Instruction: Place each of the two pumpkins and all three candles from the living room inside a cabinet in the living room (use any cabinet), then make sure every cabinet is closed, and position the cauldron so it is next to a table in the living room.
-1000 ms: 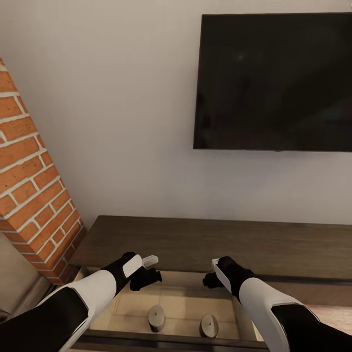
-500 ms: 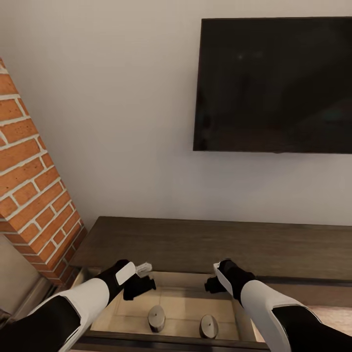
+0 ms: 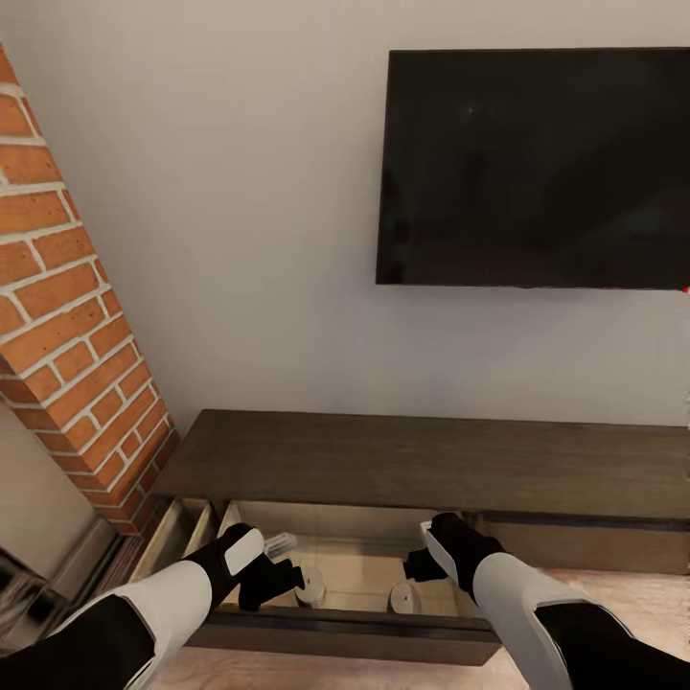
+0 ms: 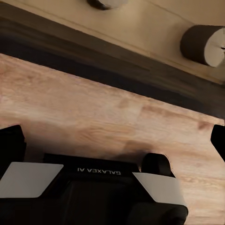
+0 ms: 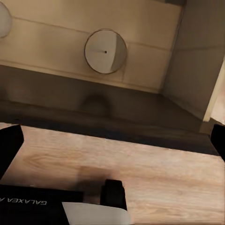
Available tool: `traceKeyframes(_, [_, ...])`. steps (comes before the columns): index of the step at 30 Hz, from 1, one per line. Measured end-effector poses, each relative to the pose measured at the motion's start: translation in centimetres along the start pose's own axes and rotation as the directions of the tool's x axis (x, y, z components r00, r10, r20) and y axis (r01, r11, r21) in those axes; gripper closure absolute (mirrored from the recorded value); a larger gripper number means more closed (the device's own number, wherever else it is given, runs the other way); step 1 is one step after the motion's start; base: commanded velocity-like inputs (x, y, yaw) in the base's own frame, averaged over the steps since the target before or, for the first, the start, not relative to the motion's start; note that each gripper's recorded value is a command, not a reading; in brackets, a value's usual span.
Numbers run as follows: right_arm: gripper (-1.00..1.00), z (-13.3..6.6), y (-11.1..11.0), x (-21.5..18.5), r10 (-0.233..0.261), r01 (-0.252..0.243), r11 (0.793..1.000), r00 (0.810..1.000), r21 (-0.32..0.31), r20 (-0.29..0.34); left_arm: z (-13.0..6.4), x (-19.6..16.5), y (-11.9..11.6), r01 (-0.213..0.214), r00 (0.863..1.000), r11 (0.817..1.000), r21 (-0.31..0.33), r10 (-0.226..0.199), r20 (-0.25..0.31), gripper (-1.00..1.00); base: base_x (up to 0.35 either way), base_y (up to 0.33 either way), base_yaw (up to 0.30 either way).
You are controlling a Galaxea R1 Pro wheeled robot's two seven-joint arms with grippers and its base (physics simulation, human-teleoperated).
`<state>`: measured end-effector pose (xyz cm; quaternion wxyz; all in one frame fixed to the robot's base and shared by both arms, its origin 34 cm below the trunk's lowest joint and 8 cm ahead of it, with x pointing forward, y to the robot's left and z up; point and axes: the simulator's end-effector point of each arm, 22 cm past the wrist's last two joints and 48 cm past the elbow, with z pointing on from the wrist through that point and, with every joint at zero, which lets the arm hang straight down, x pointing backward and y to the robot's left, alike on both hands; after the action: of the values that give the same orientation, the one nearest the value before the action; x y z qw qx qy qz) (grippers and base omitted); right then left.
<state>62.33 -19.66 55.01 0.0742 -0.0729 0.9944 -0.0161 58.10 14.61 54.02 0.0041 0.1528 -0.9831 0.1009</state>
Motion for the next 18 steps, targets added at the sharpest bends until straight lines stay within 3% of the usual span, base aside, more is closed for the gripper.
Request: traceKeyframes(18, [-1.00, 0.7, -0.4, 1.2, 0.000, 0.000, 1.000, 1.000, 0.006, -0.007, 0.3, 0.0, 0.3, 0.008, 1.000, 1.000, -0.006, -0.008, 0.013, -1.00, -0.324, 0.000, 0.000])
